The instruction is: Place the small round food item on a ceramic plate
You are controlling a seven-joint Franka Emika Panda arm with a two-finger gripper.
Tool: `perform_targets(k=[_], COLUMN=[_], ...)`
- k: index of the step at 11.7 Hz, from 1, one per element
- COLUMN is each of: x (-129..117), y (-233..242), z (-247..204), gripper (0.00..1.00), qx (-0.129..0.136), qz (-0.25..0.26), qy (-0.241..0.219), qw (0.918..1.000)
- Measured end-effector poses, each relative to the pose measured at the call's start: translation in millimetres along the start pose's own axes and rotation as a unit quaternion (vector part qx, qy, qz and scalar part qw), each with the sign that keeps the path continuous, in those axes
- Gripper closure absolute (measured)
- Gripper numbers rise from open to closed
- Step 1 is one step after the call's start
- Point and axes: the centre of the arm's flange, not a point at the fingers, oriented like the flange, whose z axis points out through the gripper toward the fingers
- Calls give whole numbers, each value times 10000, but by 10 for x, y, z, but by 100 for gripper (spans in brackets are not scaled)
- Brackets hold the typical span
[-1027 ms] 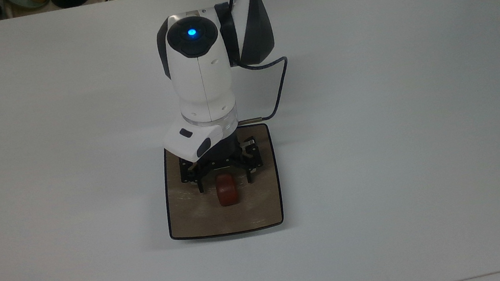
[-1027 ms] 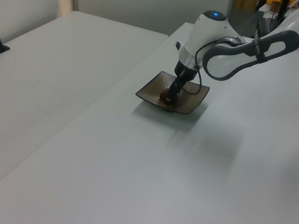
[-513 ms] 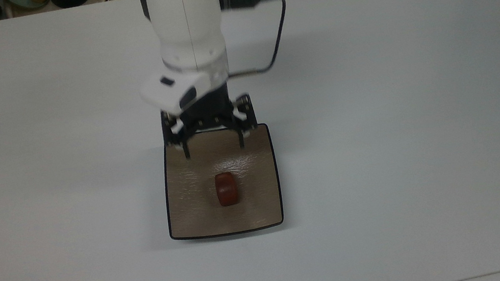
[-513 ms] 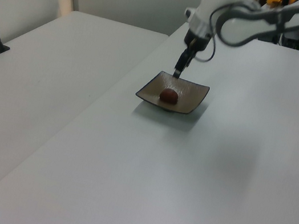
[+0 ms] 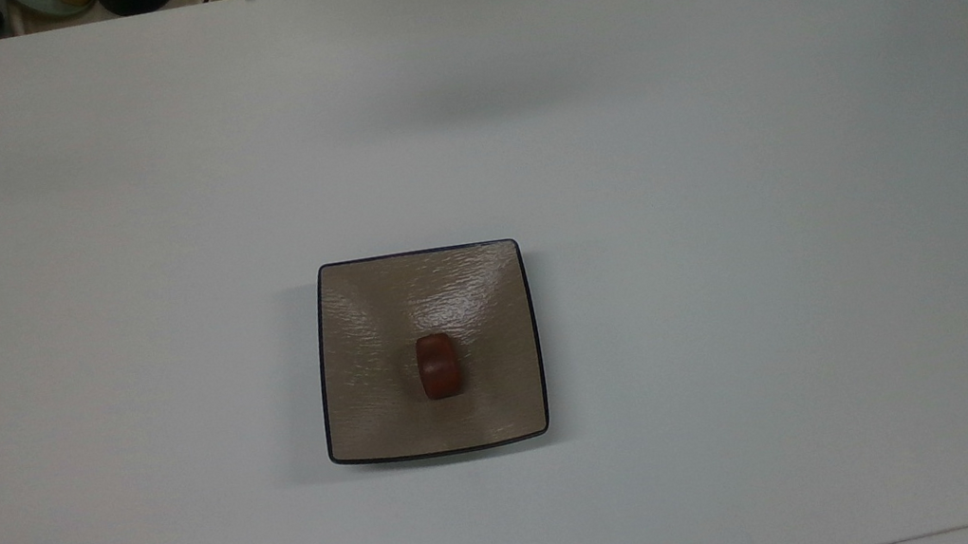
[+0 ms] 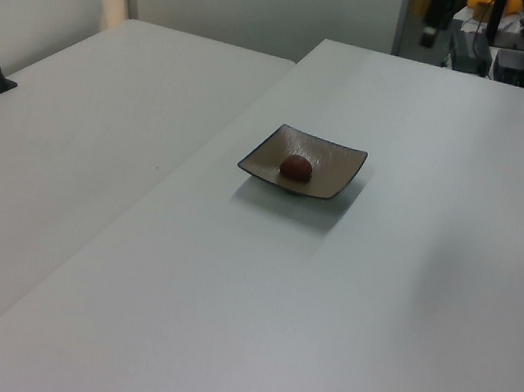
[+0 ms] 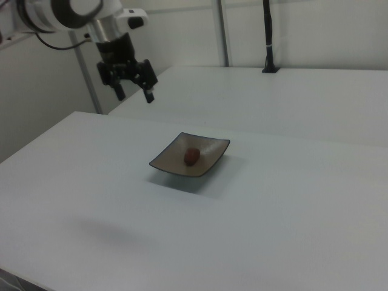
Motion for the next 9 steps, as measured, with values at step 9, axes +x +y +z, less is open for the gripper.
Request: perform_targets(k=[9], x=[-344], y=[-319], z=[120], gripper=[0], qx=[388], qz=[-197], qy=[45], qw=[9990])
